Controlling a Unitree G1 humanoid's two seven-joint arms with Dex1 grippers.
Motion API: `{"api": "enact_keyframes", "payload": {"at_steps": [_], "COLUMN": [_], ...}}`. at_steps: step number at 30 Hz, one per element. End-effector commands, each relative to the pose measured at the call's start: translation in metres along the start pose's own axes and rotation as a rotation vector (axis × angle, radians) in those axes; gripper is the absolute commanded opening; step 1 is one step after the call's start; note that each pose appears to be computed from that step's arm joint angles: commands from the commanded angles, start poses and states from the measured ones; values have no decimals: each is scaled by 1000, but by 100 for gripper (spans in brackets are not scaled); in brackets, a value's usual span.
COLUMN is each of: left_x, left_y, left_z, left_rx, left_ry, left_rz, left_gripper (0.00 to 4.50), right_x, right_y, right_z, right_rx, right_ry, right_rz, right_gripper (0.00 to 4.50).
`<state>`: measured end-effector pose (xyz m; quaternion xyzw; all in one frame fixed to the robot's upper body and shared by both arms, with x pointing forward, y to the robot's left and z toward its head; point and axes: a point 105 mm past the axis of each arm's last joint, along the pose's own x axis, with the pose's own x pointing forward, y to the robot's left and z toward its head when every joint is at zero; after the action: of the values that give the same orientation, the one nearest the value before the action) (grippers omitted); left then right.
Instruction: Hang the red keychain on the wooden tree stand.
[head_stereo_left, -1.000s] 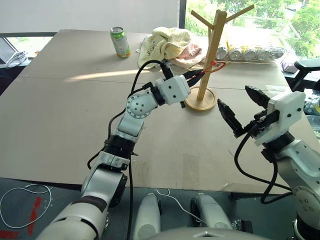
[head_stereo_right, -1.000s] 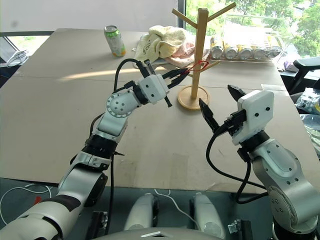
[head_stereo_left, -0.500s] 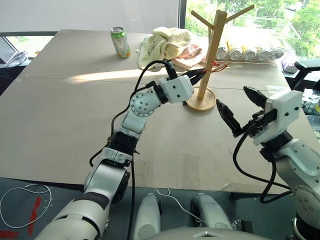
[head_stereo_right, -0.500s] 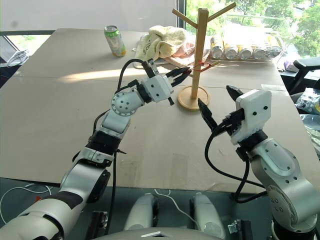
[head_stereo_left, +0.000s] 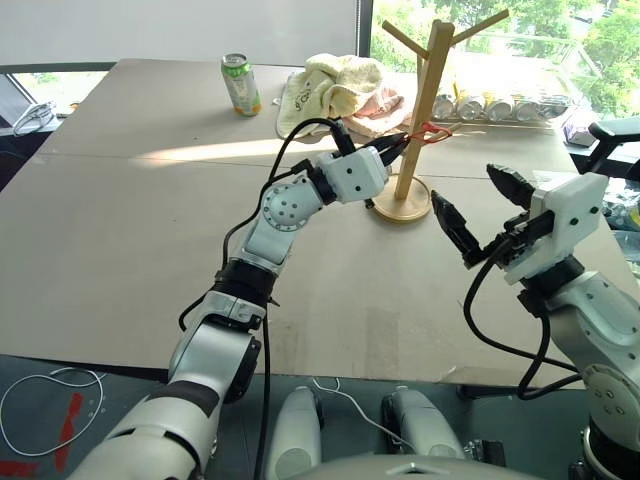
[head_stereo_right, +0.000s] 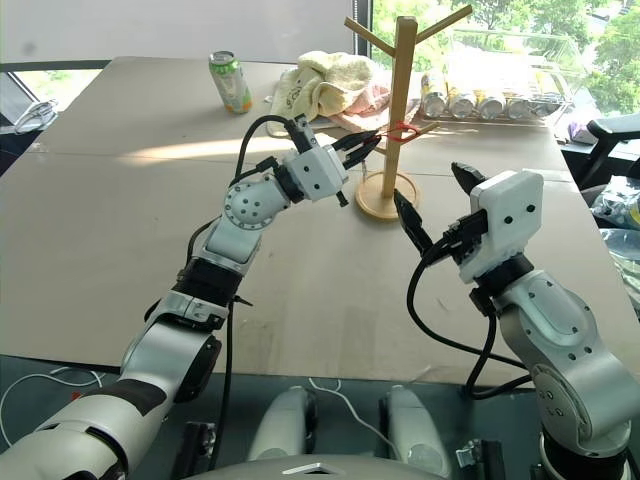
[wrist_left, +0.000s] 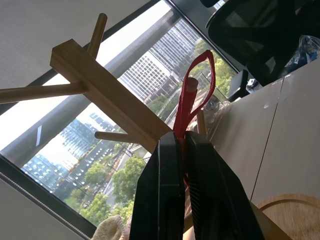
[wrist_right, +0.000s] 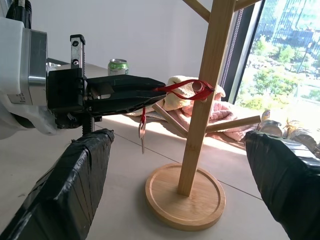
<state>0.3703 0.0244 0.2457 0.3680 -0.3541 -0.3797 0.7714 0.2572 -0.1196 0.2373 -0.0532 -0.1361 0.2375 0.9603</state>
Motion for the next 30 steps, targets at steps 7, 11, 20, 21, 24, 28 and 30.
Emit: {"api": "enact_keyframes", "payload": {"at_steps": [7,11,20,21,24,28,30], "left_x": [7,8,9,9,7,7,7], "left_y": [16,16,9,8,5,6,7], "left_z": [21,19,4,3,-4,-6,-6], "left_rx": [27,25,40,42,49,47,35], "left_ry": [-86,-70,15,25,60,75,72], "left_rz": [44,41,-8,-15,-32,-27,-21], "left_gripper": [7,7,7,7,7,7,37], "right_x": [1,1,2,2,2,2,2], "right_y": [2,2,2,2,1,1,1], "right_z": [11,11,10,10,9,9,9], "right_rx": [-11,-10,-2,-2,2,4,5], "right_ry": [-45,-46,-44,-43,-42,-41,-41], "right_rz": [-1,-5,-9,-9,-10,-11,-12], "right_gripper": [450,450,450,450,450,450,450]}}
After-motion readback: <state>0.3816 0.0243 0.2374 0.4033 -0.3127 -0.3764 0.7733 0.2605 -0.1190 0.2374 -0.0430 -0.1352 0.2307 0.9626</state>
